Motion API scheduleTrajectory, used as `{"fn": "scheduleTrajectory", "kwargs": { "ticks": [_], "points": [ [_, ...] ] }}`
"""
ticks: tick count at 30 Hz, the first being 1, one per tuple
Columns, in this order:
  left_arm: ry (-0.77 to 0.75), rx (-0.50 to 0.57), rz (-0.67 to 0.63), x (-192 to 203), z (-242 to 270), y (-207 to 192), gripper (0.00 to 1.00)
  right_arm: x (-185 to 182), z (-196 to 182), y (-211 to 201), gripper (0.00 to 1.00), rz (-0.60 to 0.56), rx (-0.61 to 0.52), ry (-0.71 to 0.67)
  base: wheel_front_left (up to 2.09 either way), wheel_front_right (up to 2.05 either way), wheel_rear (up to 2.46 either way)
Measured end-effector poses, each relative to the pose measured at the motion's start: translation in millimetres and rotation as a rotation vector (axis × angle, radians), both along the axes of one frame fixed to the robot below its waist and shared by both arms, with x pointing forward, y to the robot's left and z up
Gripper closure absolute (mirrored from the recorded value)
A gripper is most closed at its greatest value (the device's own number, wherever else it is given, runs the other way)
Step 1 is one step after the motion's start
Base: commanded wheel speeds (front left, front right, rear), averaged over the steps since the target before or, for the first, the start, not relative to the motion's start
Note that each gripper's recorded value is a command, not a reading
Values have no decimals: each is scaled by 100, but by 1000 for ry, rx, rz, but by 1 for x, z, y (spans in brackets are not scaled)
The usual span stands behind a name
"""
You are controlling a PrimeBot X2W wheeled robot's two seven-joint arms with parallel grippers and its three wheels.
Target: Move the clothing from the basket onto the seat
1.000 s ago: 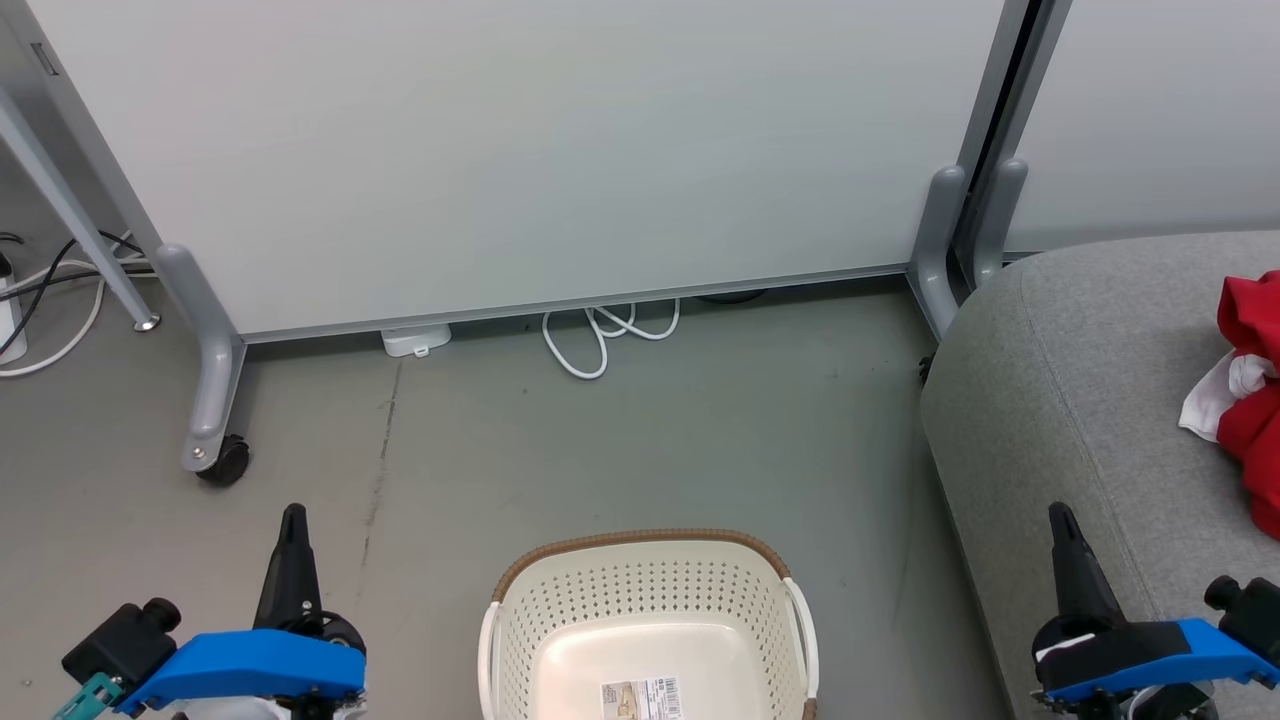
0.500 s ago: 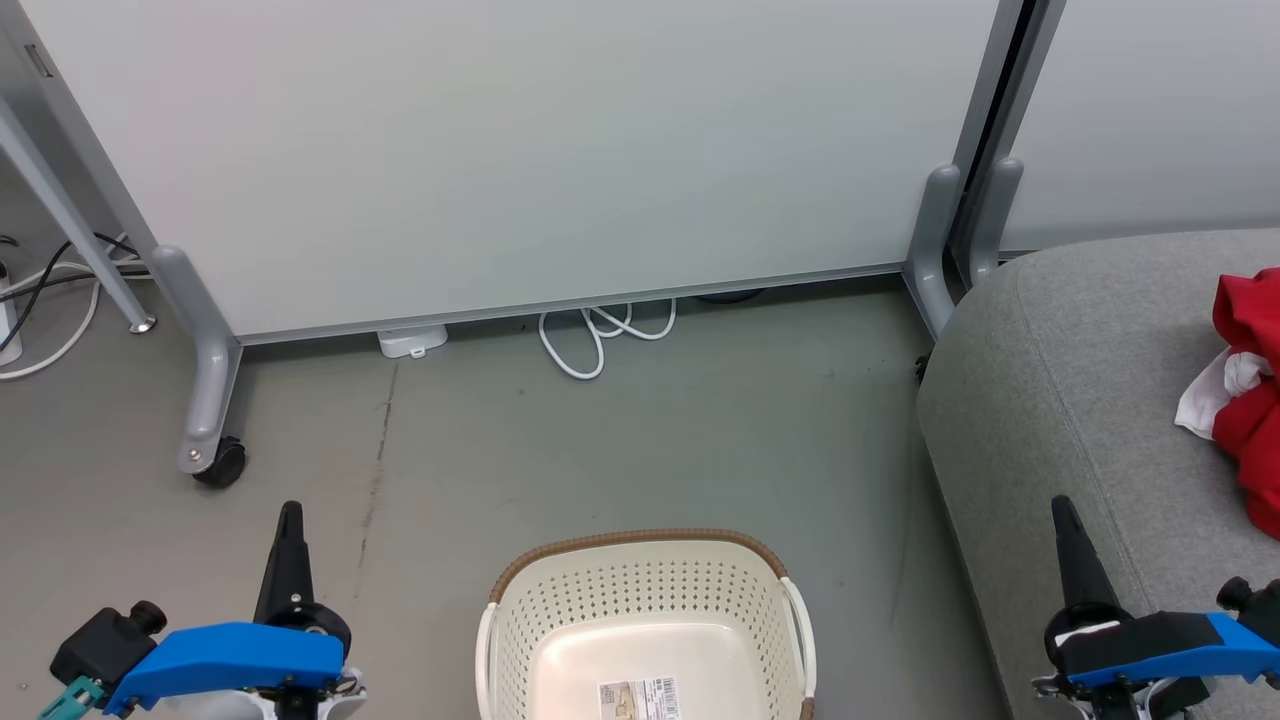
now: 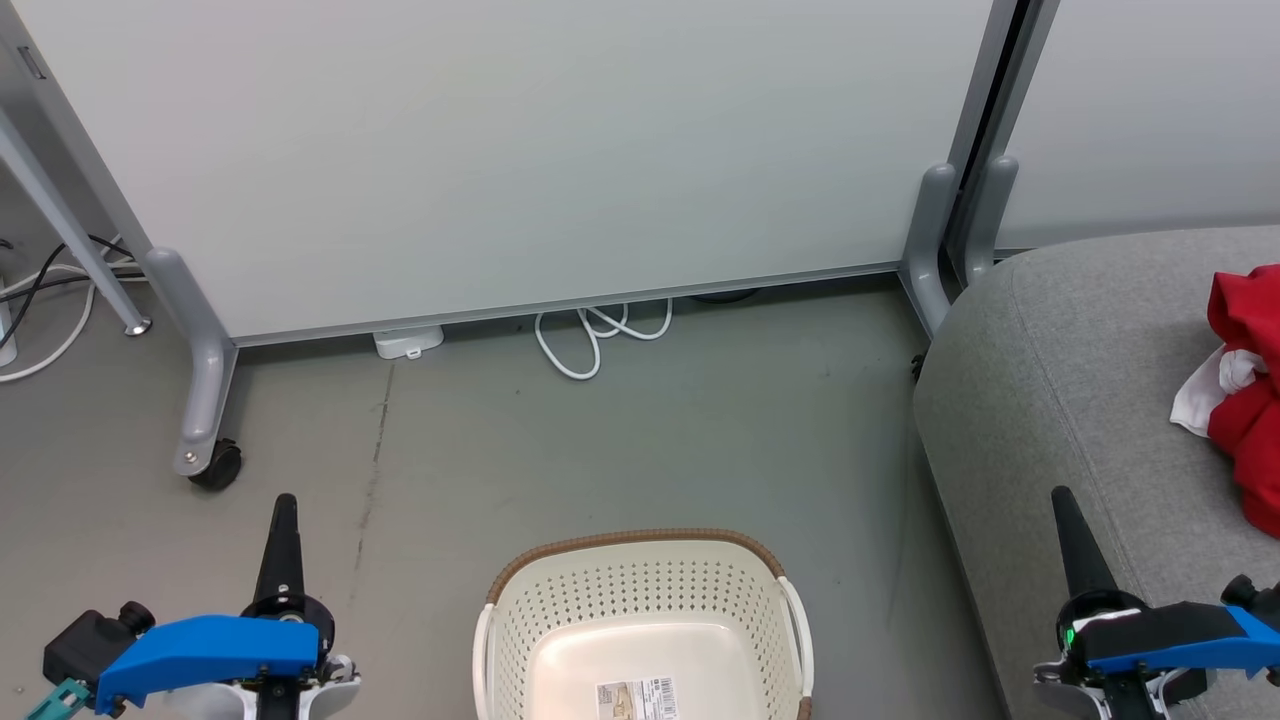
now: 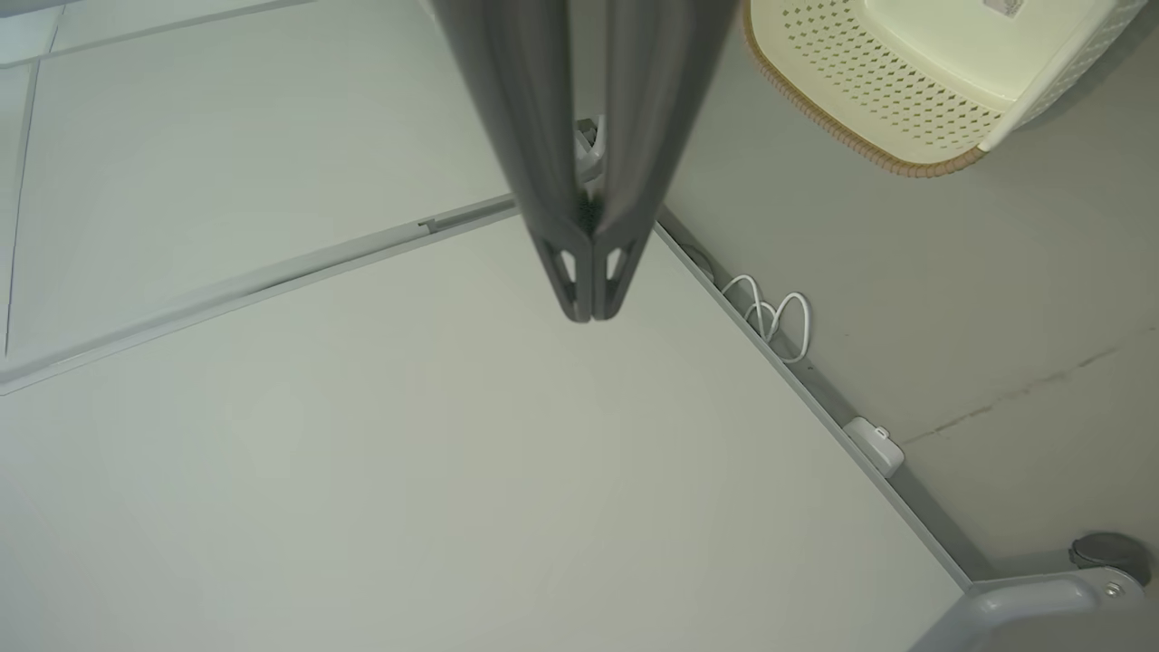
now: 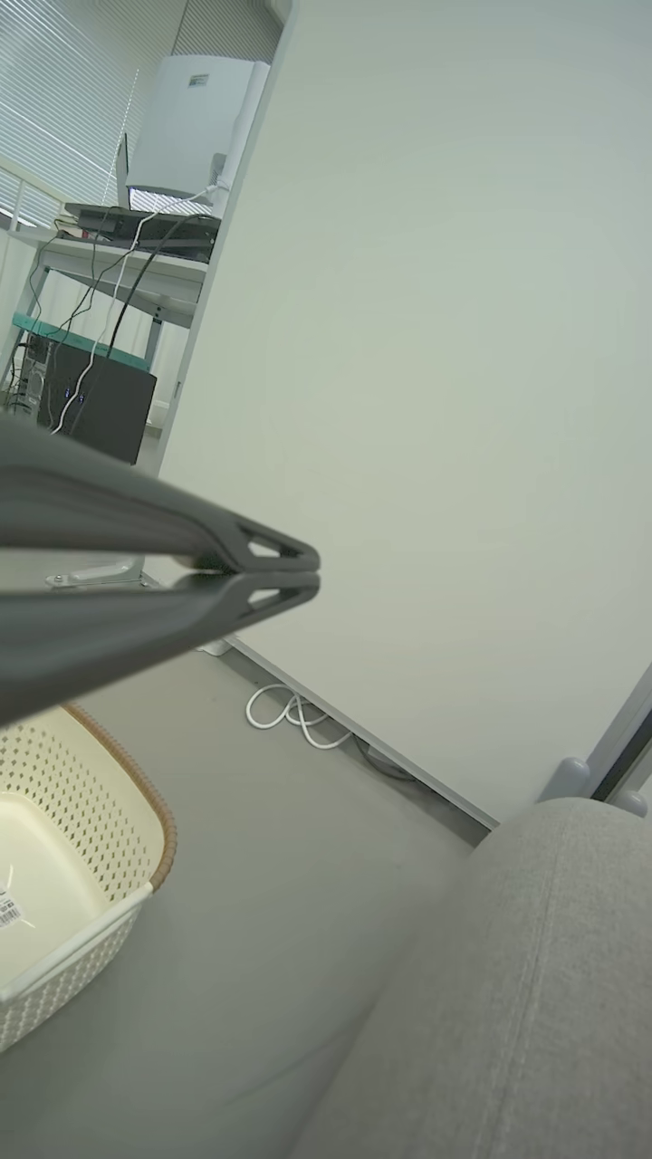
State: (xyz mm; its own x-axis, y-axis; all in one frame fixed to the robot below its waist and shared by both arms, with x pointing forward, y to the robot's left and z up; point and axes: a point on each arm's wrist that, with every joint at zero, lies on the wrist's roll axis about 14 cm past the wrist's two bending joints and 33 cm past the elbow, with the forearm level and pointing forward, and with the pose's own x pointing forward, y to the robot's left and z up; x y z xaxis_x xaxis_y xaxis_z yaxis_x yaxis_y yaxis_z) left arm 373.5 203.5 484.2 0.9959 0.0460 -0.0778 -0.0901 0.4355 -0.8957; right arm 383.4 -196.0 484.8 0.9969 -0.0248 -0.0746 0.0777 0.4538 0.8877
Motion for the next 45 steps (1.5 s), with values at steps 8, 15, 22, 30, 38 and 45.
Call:
{"fn": "scheduleTrajectory", "kwargs": {
  "ticks": [8,15,22,30,38,45],
  "points": [
    [-7,-76,0,2,2,0,100,0,1,0,100,-2,82,-4,0,0,0],
    [-16,-140,-4,5,5,-1,100,0,3,-1,100,-2,149,-9,0,0,0],
    [-26,-200,-8,7,7,-2,100,2,7,-1,100,-2,212,-23,0,0,0],
    [-33,-265,-11,8,9,-3,100,2,9,-1,100,-1,279,-30,0,0,0],
    [-43,-326,-13,9,11,-3,100,3,13,-2,100,-1,342,-43,0,0,0],
    [-54,-377,-18,11,14,-3,100,4,15,-2,100,4,394,-51,0,0,0]
  ]
}}
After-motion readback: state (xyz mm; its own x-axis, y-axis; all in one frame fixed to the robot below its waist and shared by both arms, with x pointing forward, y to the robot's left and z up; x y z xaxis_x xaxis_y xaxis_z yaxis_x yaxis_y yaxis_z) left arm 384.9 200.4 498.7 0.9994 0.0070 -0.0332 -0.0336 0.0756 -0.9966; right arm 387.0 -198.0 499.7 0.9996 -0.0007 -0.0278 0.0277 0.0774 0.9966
